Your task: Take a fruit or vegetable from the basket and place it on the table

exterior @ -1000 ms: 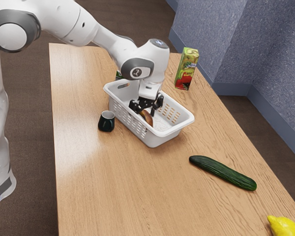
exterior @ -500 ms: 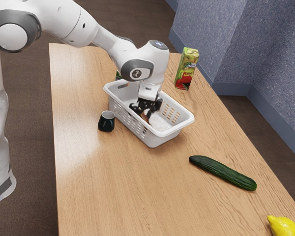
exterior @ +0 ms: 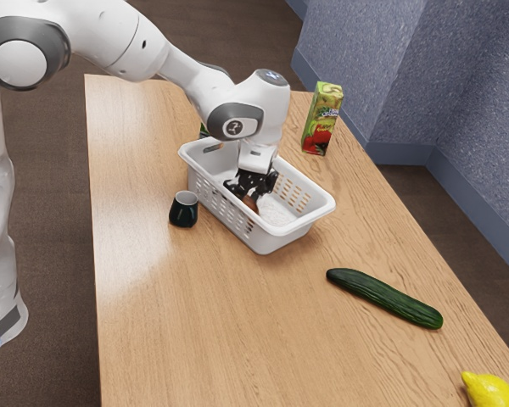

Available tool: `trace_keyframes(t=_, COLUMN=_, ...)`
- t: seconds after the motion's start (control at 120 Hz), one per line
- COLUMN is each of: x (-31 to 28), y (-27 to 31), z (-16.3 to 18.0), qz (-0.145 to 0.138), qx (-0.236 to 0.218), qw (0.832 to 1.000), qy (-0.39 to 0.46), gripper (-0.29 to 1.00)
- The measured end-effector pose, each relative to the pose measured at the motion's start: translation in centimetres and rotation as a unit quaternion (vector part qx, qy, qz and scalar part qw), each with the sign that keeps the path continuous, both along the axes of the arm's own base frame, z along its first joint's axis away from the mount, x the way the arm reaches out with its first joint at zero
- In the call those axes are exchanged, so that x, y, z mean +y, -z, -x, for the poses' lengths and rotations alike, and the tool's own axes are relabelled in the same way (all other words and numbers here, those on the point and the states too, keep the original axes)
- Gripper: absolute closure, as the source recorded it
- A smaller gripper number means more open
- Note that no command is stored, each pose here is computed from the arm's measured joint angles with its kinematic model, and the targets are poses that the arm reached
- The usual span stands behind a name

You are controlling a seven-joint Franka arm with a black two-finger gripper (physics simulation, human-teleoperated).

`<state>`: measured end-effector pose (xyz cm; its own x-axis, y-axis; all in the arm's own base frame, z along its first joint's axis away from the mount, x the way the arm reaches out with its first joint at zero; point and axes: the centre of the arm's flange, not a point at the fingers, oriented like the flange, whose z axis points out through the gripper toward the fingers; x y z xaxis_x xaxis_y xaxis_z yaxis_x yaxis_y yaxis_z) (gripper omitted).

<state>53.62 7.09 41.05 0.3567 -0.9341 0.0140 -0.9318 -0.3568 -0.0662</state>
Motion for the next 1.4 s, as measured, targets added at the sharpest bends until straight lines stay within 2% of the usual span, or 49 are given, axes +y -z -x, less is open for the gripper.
trace_keyframes(t=0.233, x=-0.1, y=-2.2, z=-0.6, qz=-0.001, qx=-0.017, qw=1.000, qy=-0.001, gripper=0.55)
trace_keyframes(t=0.725, x=-3.1, y=-11.1, z=-1.2, qz=-0.005, qx=-0.053, qw=0.998, qy=0.025, gripper=0.55)
trace_keyframes(t=0.792, x=-4.9, y=-14.9, z=-1.7, qz=-0.011, qx=-0.075, qw=0.996, qy=0.040, gripper=0.55)
trace_keyframes(t=0.867, x=-6.7, y=-16.6, z=-1.6, qz=-0.014, qx=-0.077, qw=0.995, qy=0.055, gripper=0.55)
trace_keyframes(t=0.992, x=-8.8, y=-17.2, z=-1.2, qz=-0.017, qx=-0.066, qw=0.995, qy=0.069, gripper=0.55)
trace_keyframes(t=1.092, x=-12.6, y=-17.9, z=-0.9, qz=-0.017, qx=-0.066, qw=0.993, qy=0.097, gripper=0.55)
trace_keyframes(t=1.4, x=-23.1, y=-21.1, z=-0.2, qz=-0.012, qx=-0.092, qw=0.981, qy=0.170, gripper=0.54)
